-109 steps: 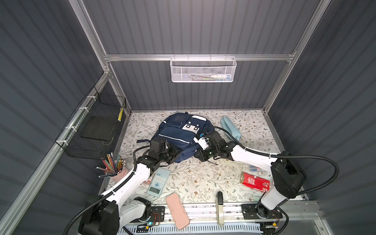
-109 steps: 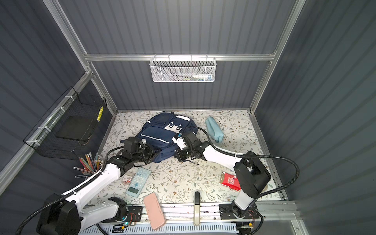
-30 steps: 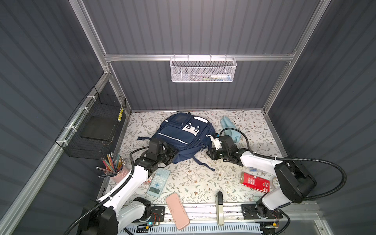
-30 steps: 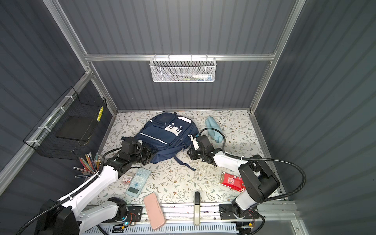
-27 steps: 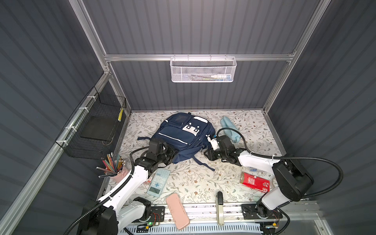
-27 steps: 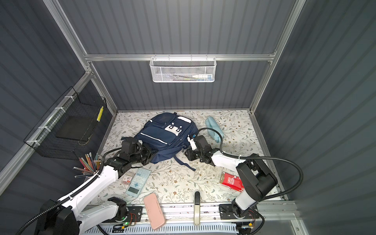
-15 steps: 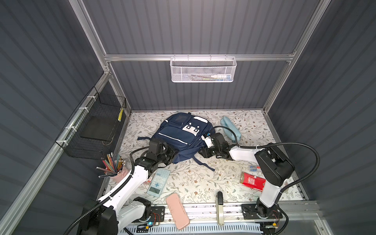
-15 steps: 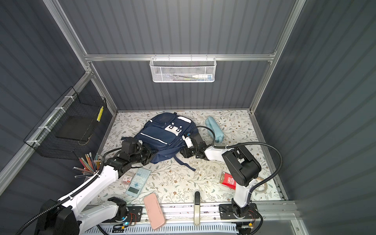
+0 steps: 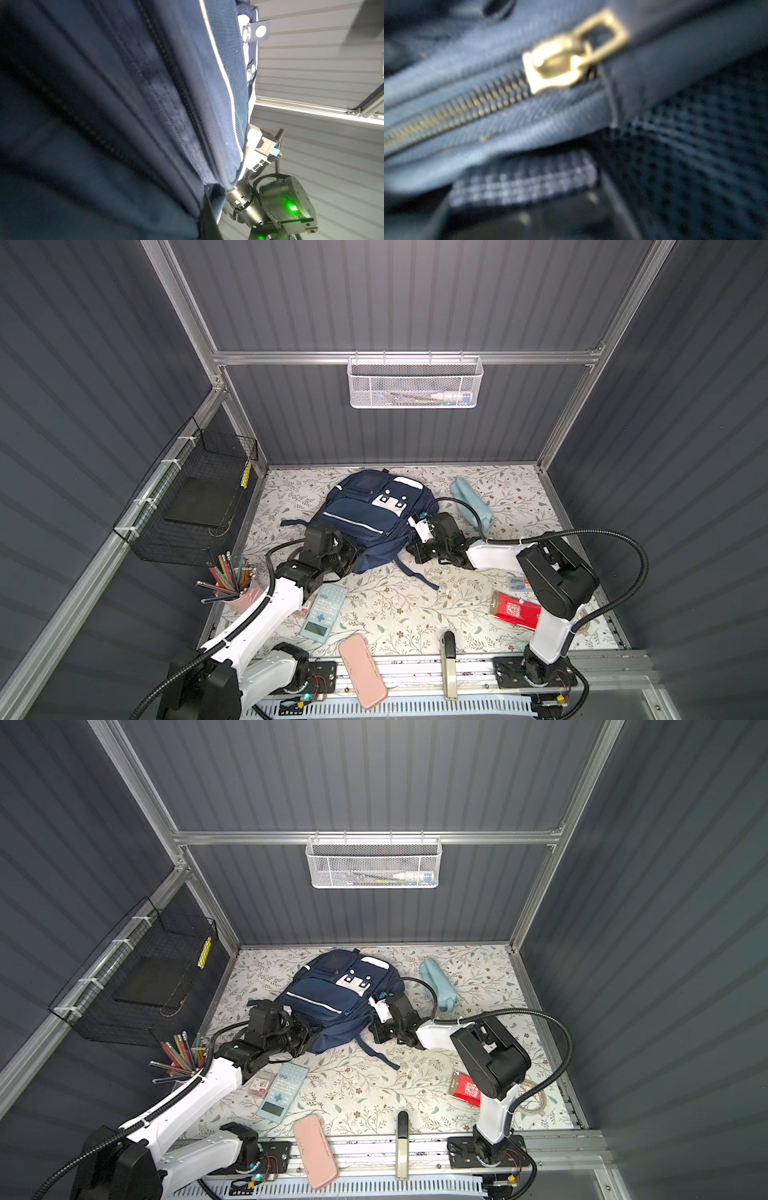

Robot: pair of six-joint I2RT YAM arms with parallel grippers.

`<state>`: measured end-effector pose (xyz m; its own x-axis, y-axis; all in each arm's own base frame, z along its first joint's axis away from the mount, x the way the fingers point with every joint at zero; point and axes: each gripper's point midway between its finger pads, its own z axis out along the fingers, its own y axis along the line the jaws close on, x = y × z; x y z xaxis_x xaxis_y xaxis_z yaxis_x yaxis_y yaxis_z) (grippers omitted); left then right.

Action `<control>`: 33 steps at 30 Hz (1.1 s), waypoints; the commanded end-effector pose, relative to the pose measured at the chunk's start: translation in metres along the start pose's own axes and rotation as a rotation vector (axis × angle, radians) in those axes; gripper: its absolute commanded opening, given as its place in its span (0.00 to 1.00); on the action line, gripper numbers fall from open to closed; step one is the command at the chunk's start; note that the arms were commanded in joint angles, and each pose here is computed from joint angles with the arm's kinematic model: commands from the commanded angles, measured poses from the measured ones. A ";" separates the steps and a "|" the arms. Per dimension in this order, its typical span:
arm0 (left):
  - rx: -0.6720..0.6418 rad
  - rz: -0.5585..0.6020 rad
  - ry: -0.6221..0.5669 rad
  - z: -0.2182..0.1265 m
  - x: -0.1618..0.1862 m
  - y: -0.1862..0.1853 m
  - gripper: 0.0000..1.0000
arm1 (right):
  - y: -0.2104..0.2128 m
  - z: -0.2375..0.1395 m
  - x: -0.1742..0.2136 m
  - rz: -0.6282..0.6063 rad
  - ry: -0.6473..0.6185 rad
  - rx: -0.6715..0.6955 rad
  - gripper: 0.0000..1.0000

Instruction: Pack the student bag

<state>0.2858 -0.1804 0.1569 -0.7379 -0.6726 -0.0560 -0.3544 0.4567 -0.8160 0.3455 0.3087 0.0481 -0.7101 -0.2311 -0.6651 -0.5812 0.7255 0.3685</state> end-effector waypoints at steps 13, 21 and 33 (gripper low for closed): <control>0.036 0.038 -0.004 -0.007 -0.002 -0.021 0.00 | -0.058 -0.006 0.019 0.168 0.070 0.172 0.00; 0.073 0.122 0.069 0.007 0.009 -0.034 0.00 | -0.028 -0.038 0.003 0.201 -0.058 0.051 0.50; 0.019 0.170 0.061 -0.002 0.006 -0.030 0.53 | -0.017 -0.141 -0.088 0.201 -0.255 0.222 0.80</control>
<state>0.2965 -0.1954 0.1842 -0.8103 -0.5629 -0.1630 -0.2357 0.5677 -0.7888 0.3506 0.2376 0.2112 -0.6029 0.0615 -0.7955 -0.4320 0.8130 0.3903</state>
